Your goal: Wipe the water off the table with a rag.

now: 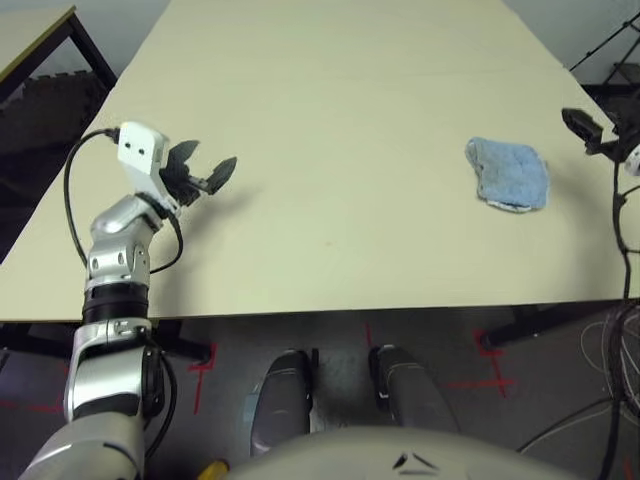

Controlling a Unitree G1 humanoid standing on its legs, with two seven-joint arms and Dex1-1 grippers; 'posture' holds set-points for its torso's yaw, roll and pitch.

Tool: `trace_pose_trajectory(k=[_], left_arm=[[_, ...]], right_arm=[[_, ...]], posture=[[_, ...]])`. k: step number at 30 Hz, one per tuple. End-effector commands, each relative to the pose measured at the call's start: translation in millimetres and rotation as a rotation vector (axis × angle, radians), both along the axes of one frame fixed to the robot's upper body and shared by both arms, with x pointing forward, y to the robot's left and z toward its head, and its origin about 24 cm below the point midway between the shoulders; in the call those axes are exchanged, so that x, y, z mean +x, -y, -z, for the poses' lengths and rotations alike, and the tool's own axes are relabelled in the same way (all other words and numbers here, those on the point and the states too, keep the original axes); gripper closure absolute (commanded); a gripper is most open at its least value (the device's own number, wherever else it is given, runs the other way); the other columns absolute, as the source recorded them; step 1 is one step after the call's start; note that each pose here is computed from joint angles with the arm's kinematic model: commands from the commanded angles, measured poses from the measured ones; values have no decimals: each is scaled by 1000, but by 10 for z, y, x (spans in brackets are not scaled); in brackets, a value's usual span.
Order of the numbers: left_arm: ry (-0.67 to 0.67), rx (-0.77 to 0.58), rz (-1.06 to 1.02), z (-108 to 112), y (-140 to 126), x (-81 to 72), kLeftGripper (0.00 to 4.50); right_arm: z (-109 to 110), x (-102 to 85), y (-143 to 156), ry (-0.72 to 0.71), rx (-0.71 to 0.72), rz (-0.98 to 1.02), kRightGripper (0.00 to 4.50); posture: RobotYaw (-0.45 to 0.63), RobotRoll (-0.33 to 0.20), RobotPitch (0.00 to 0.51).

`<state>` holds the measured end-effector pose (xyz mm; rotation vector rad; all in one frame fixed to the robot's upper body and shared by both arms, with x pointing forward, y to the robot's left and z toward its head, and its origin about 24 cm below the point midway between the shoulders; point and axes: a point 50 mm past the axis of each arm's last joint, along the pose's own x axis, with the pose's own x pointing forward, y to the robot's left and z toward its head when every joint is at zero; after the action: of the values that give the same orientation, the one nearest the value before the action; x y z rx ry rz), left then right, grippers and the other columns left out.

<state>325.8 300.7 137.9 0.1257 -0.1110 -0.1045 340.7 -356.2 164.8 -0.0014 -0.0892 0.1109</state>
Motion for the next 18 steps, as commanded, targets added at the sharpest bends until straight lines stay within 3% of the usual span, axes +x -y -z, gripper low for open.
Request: trace_pose_trajectory(k=[1,8,18], left_arm=[[18,-16,-119,34,-83,2,0],[66,-26,-261,-5,-191,91,0],[73,-17,-279,-11,-208,150,0]], right_arm=[[40,-34,8,57,42,24,16],[153,-41,-28,81,91,51,16],[175,-71,10,78,81,79,16]], posture=[[-74,0,149],[-85,0,143],[-93,0,161]])
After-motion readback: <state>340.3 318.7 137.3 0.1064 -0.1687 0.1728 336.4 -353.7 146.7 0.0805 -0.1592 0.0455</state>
